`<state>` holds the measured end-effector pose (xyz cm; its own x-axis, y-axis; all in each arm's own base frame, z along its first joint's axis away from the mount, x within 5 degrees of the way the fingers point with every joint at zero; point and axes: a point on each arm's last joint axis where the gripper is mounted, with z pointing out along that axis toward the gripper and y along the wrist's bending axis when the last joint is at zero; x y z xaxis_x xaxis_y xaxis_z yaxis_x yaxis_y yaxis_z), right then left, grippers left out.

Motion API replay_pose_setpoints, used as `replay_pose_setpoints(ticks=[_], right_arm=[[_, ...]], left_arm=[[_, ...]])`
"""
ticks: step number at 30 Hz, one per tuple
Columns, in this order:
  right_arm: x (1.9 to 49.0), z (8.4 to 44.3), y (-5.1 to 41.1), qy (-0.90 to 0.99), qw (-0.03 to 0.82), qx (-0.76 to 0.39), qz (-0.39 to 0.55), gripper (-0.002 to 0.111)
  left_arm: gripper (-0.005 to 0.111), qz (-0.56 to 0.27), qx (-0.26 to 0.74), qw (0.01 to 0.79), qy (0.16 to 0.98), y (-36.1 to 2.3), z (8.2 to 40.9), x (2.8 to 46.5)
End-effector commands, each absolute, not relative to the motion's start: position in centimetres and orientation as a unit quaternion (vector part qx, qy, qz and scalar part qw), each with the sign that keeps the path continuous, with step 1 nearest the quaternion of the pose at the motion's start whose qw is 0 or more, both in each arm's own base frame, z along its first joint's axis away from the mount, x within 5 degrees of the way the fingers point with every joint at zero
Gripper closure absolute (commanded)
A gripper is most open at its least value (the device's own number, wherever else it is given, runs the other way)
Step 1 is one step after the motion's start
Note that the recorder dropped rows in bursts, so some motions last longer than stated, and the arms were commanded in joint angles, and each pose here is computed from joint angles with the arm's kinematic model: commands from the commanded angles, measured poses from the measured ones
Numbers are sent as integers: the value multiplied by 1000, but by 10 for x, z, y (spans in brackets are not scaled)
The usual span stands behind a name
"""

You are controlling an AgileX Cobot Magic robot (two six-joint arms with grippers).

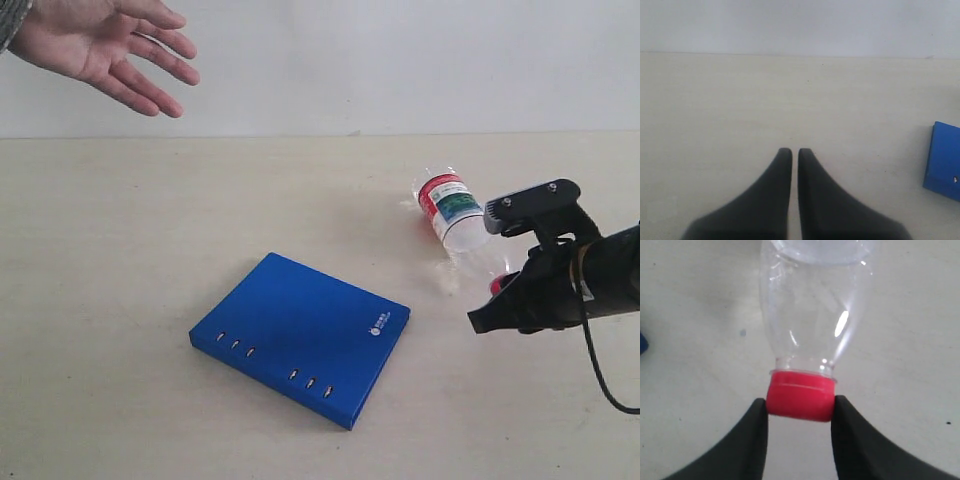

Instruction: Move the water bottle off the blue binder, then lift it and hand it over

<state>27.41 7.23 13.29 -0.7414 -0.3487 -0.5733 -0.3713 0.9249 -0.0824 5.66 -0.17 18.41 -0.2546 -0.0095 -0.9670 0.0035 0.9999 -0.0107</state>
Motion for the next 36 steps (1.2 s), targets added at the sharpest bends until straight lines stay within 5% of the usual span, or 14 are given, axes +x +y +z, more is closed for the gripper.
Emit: replay_pose_setpoints(ticks=[1,19,36], right_arm=[[267,162,61,935,327,-136,-2,108],[224,260,37,888,454,-66,-41,108],[224,264,39,879,469,-73,-31,108]], left_arm=[[102,-3,0,610,792,-2,183,57],[102,-3,0,610,792,-2,183,57],[102,-3,0,610,792,-2,183,57]])
